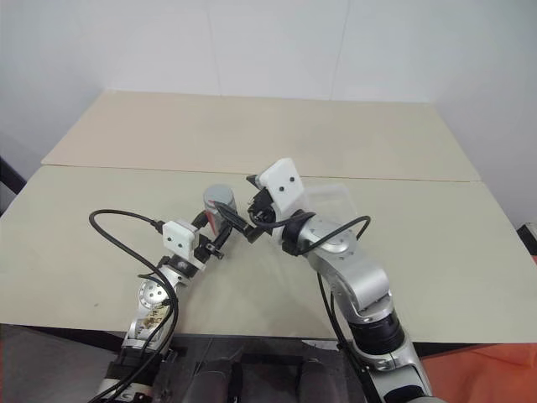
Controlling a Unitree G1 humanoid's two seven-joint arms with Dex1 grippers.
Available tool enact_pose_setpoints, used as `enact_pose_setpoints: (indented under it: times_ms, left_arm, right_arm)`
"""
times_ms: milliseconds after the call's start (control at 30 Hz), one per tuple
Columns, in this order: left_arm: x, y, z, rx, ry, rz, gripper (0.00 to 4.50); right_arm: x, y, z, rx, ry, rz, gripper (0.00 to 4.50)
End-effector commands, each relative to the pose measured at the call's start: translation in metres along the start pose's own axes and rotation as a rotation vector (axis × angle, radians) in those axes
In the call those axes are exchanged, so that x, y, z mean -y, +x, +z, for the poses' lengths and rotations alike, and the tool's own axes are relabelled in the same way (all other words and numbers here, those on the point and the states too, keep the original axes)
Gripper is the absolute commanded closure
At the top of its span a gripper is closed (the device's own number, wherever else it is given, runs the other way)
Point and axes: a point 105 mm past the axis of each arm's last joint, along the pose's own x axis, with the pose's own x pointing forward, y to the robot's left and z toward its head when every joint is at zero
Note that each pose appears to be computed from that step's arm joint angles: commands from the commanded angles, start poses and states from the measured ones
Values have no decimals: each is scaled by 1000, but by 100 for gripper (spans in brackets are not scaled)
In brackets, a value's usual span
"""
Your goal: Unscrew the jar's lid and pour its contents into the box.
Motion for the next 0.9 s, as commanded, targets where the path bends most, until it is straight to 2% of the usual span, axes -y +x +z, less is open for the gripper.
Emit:
enact_pose_setpoints:
  times_ms: [33, 433, 533, 633, 667, 900]
  left_arm:
    - [6, 5, 18, 67, 23, -12, 253]
    - [11, 9, 17, 66, 18, -28, 253]
    - [12, 10, 17, 68, 13, -31, 253]
    - [13, 11, 16, 66, 11, -41, 253]
    - [14, 12, 15, 66, 10, -43, 253]
    - [18, 15, 17, 78, 3, -72, 253]
  right_arm:
    - [-4, 7, 15, 69, -43, 16, 0]
    - [4, 14, 15, 91, -26, -16, 0]
    - [3, 14, 14, 97, -13, -13, 60]
    - [2, 14, 14, 106, -6, -13, 162]
    - [1, 14, 14, 107, -5, -11, 174]
    - [0, 12, 13, 97, -20, -3, 174]
